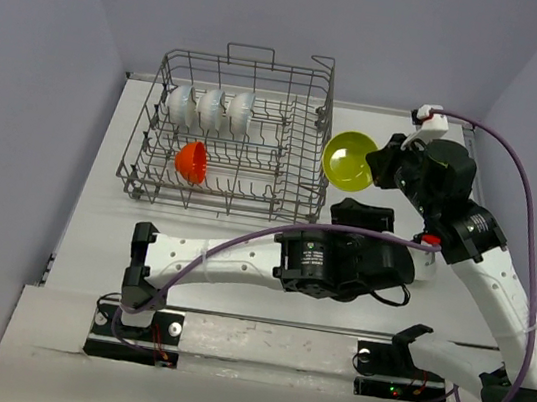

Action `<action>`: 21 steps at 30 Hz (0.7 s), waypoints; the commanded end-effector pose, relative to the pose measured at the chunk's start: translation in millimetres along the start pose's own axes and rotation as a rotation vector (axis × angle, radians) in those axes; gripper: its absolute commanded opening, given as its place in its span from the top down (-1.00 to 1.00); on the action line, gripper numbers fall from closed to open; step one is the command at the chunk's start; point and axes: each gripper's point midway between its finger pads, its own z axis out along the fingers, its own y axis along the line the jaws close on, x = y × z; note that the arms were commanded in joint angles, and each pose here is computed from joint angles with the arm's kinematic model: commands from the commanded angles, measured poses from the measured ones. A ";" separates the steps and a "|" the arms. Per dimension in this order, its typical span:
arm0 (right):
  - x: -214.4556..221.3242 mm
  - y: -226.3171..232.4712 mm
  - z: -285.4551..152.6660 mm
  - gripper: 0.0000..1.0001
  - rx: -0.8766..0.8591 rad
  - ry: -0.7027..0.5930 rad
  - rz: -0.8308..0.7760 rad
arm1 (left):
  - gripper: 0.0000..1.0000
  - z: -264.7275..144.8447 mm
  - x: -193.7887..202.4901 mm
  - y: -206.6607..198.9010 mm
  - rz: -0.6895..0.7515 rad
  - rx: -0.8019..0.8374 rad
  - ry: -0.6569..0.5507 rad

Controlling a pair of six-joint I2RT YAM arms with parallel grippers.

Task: Load the bowls into the dish rack
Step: Pass from the right arm to the left

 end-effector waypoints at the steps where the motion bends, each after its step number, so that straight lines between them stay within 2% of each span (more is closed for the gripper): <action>1: -48.5 20.7 -28.4 0.99 -0.069 -0.144 0.014 | -0.19 33.7 1.5 54.1 -0.189 -0.140 0.008; 14: -55.1 12.8 -33.7 0.99 -0.025 -0.147 -0.011 | -0.20 1.4 3.7 63.1 -0.191 -0.164 -0.048; 21: -57.1 4.5 -41.8 0.99 0.015 -0.146 -0.030 | -0.21 3.3 4.3 59.0 -0.165 -0.177 -0.034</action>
